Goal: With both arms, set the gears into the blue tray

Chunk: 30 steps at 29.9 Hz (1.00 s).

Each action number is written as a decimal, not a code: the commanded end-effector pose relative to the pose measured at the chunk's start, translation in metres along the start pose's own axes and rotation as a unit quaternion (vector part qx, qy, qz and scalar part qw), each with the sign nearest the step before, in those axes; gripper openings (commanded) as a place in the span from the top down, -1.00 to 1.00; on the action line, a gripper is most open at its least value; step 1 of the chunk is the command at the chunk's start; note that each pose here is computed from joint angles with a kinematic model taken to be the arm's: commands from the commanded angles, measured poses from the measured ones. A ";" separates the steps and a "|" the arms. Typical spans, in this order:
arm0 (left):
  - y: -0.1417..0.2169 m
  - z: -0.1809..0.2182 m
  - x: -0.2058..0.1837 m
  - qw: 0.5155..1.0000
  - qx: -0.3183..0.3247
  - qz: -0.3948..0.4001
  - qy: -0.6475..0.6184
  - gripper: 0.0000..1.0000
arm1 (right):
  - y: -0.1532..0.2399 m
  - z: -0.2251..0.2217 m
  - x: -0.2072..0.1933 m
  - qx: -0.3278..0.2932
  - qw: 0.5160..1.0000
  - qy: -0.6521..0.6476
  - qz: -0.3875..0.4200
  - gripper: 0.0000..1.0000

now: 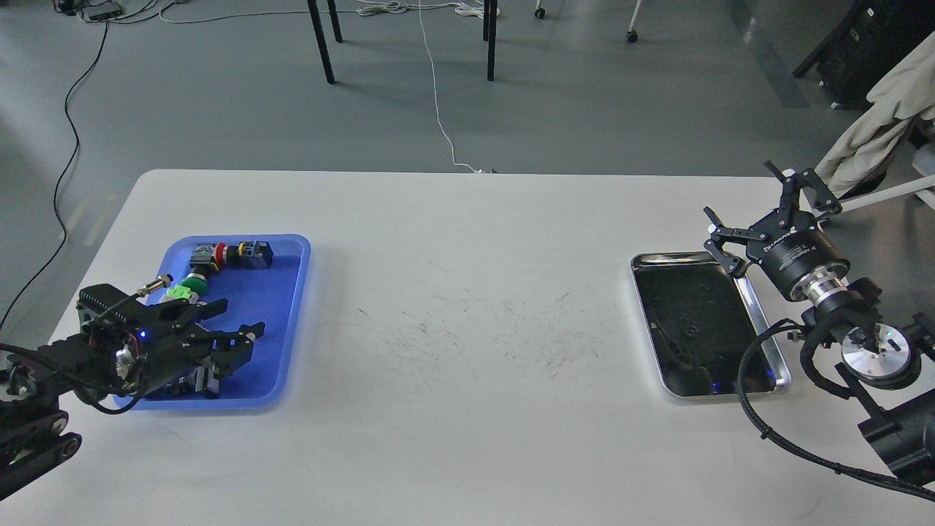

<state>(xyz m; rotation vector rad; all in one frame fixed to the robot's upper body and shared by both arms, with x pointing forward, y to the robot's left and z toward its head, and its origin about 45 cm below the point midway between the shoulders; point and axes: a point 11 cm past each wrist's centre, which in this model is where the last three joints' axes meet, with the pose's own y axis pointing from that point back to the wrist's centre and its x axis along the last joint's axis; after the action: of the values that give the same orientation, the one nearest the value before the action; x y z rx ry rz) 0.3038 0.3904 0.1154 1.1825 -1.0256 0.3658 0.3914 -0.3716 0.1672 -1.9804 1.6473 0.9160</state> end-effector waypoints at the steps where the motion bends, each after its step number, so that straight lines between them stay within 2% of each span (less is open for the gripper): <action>1: -0.001 0.000 0.006 1.000 0.001 0.009 0.011 -0.88 | 0.000 0.000 0.000 0.000 1.000 0.000 0.000 -0.91; 9: -0.006 0.005 0.039 0.998 -0.007 0.052 0.040 -0.90 | -0.001 -0.001 -0.001 0.001 1.000 0.000 -0.001 -0.91; 17: -0.014 0.015 0.082 0.976 -0.013 0.123 0.178 -0.90 | -0.004 -0.003 -0.006 0.003 1.000 0.002 -0.008 -0.91; 22: -0.025 0.023 0.117 0.919 -0.020 0.186 0.346 -0.90 | -0.006 -0.007 -0.017 0.004 1.000 0.005 -0.023 -0.91; 26: -0.035 0.025 0.165 0.851 -0.046 0.251 0.459 -0.91 | -0.004 -0.020 -0.027 0.006 0.999 0.020 -0.037 -0.91; 30: -0.038 0.019 0.178 0.789 -0.047 0.267 0.551 -0.92 | -0.003 -0.031 -0.035 0.007 0.998 0.034 -0.049 -0.91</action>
<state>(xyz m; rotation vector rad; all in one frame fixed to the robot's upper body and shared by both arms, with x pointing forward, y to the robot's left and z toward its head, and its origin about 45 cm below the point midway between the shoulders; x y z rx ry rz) 0.4078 0.3136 0.2322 0.4559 -0.4099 1.1952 0.3982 -0.3653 0.2038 -2.0597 1.5796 0.8314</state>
